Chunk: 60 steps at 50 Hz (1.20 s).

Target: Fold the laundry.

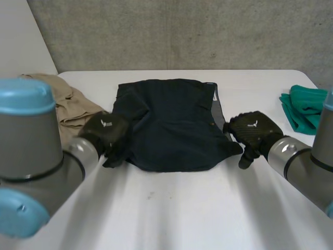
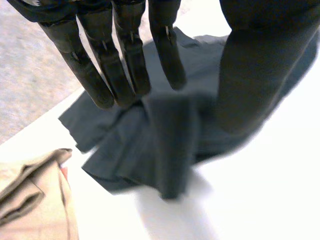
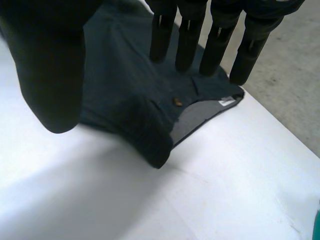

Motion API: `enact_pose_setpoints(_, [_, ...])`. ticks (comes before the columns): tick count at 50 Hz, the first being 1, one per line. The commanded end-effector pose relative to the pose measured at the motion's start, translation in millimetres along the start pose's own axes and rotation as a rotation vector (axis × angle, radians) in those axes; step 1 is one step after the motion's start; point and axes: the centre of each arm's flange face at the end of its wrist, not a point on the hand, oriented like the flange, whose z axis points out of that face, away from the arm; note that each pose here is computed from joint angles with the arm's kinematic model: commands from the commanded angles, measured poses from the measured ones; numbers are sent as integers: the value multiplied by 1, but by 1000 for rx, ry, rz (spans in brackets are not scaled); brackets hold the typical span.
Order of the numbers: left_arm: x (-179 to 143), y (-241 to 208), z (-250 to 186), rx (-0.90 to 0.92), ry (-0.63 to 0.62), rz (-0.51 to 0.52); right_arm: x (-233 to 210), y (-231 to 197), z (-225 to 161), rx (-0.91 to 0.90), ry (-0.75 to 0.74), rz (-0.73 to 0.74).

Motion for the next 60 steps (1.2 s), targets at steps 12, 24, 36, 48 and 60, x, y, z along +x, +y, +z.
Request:
enact_pose_setpoints(12, [11, 41, 29, -147, -11, 76, -36, 38, 36, 44, -215, -220])
enact_pose_setpoints(24, [-11, 23, 77, -7, -138, 116, -29, 34, 76, 186, -58, -192])
enact_pose_setpoints(36, [-14, 19, 116, 38, -141, 244, -29, 35, 97, 156, -49, -159])
enact_pose_setpoints(48, [-6, 30, 133, -21, -86, 321, -25, 35, 96, 81, -75, -50])
enact_pose_setpoints(60, [-11, 29, 111, -72, -93, 440, -3, 15, 58, -85, -159, 3])
